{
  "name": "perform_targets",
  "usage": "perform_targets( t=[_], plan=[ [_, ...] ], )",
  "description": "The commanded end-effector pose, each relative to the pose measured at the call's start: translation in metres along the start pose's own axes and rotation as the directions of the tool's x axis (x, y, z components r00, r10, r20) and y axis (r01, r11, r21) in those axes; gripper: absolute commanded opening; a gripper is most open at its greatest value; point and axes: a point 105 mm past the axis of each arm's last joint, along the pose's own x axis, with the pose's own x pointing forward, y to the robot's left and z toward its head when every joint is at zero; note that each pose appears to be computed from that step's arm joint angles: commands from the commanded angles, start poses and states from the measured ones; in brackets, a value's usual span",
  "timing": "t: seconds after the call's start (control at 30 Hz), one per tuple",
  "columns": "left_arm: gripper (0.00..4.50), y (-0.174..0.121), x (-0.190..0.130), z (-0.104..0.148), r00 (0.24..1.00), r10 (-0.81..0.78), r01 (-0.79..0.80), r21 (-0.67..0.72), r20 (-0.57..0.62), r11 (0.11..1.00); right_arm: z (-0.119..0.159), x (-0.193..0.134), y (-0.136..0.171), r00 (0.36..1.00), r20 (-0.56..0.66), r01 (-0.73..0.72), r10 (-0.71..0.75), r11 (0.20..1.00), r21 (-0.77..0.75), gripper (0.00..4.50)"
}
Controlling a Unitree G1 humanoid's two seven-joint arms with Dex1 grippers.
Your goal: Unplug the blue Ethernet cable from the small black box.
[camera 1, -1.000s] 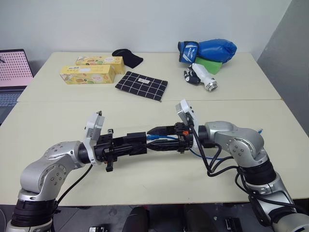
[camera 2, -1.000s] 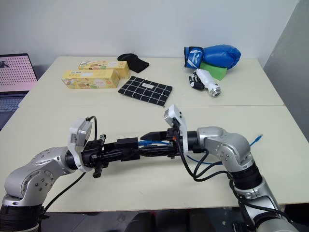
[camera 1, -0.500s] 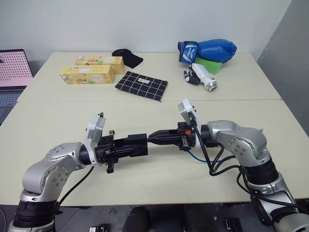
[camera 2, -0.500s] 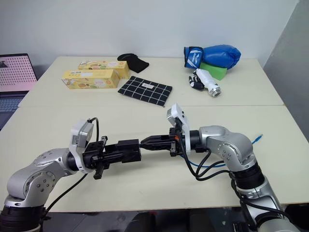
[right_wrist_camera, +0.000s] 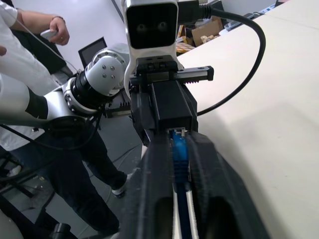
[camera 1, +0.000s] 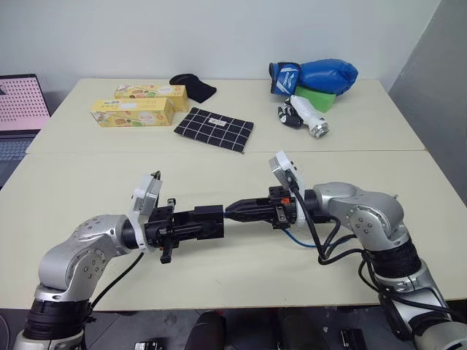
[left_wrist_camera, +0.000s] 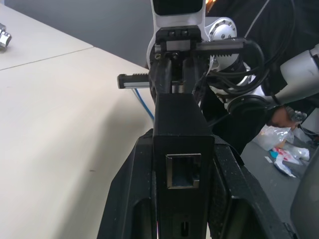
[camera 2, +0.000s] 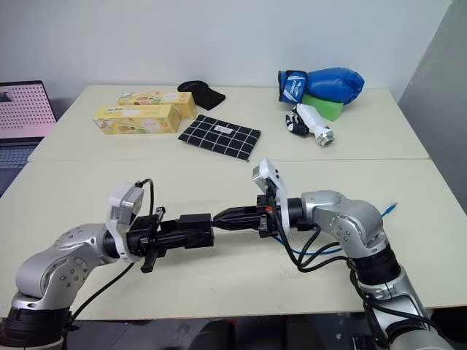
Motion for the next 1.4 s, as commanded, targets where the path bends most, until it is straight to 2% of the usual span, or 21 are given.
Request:
perform_targets(
  t=[0.03,0.33,0.77,0.8,1.03,1.4],
  plan=[
    [0.79,0.0,0.004,0.006,1.0,-0.02,0.02,0.037,0.01,0.999,0.01,-0.005,0.008,0.999,0.032,-0.015,0.016,1.0,-0.022,1.64],
    [0.79,0.001,0.006,0.006,1.0,-0.027,0.026,0.042,0.014,0.999,0.0,-0.001,0.009,0.999,0.023,0.022,-0.022,1.0,0.002,1.68],
    [0.79,0.001,0.007,0.007,1.0,-0.023,0.022,0.046,0.019,0.999,0.002,0.0,0.005,0.999,0.027,0.031,-0.031,1.0,-0.003,1.68],
    [0.79,0.001,0.007,0.007,1.0,-0.023,0.022,0.046,0.019,0.999,0.003,0.001,0.005,0.999,0.027,0.032,-0.032,0.999,-0.005,1.31],
    [0.79,0.0,0.008,0.006,0.999,-0.033,0.032,0.042,0.018,0.999,0.003,0.001,0.006,0.999,0.027,0.024,-0.024,1.0,-0.008,0.06],
    [0.79,0.001,-0.002,0.007,1.0,0.008,-0.009,0.045,0.028,0.999,-0.001,-0.01,-0.001,0.999,-0.003,0.048,-0.048,0.999,0.012,0.05]
  ],
)
